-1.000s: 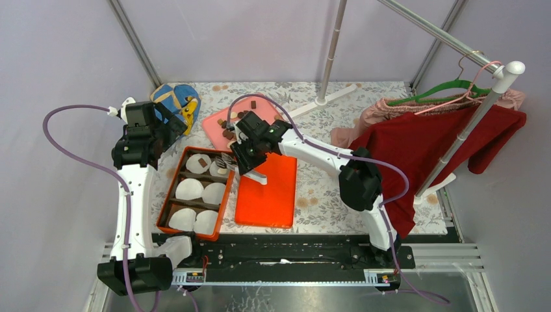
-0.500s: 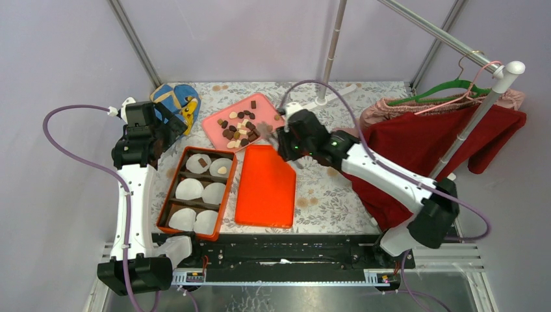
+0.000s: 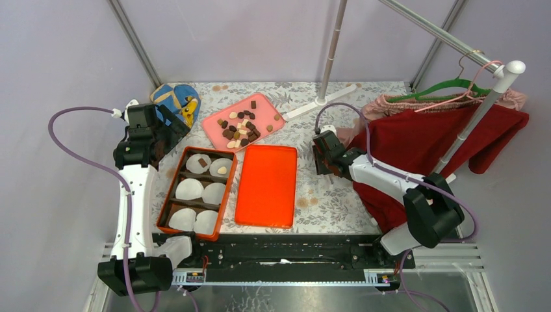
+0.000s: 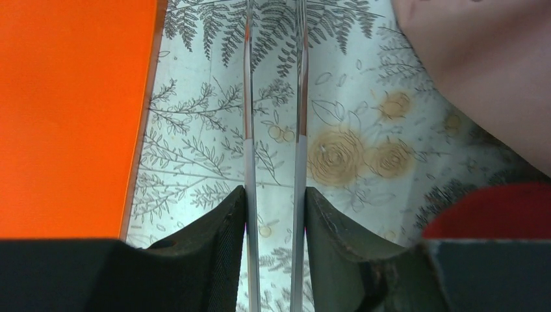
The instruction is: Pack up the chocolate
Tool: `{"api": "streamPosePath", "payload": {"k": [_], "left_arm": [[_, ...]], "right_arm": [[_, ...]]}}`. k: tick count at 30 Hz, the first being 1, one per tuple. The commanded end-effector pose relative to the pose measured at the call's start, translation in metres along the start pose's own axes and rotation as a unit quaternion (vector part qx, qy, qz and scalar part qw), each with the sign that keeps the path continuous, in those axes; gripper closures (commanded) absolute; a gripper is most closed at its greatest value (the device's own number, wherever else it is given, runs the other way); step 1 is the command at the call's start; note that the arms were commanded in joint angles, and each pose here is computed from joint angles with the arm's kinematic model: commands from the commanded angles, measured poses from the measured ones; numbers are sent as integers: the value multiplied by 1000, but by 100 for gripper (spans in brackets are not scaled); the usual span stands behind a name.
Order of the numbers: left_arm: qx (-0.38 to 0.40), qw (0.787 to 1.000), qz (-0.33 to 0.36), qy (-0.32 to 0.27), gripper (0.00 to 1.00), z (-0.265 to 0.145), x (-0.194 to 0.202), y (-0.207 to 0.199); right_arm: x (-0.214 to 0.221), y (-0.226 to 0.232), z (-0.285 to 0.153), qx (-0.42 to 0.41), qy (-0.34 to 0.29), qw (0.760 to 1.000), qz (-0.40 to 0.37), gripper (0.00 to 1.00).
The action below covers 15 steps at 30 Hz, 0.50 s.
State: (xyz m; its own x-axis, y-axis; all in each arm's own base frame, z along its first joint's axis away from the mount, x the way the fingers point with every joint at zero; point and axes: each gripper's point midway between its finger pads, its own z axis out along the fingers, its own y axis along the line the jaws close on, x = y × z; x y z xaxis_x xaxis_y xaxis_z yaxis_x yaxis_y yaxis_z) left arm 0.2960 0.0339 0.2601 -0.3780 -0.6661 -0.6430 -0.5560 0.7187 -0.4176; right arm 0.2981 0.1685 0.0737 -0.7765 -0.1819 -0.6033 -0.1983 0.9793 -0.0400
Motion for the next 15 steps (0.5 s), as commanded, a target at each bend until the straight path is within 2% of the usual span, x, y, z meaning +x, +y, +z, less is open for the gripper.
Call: {"api": "streamPosePath", "payload": {"k": [1, 7, 15], "left_arm": [[17, 1000, -2, -13, 1, -1, -7, -6], [18, 1000, 2, -16, 1, -3, -9, -6], [19, 1000, 3, -14, 1, -1, -9, -8]], "right_arm": [[-25, 18, 23, -38, -60, 997, 18, 58], [-2, 17, 44, -24, -16, 1000, 7, 56], [31, 16, 59, -17, 42, 999, 1, 46]]}}
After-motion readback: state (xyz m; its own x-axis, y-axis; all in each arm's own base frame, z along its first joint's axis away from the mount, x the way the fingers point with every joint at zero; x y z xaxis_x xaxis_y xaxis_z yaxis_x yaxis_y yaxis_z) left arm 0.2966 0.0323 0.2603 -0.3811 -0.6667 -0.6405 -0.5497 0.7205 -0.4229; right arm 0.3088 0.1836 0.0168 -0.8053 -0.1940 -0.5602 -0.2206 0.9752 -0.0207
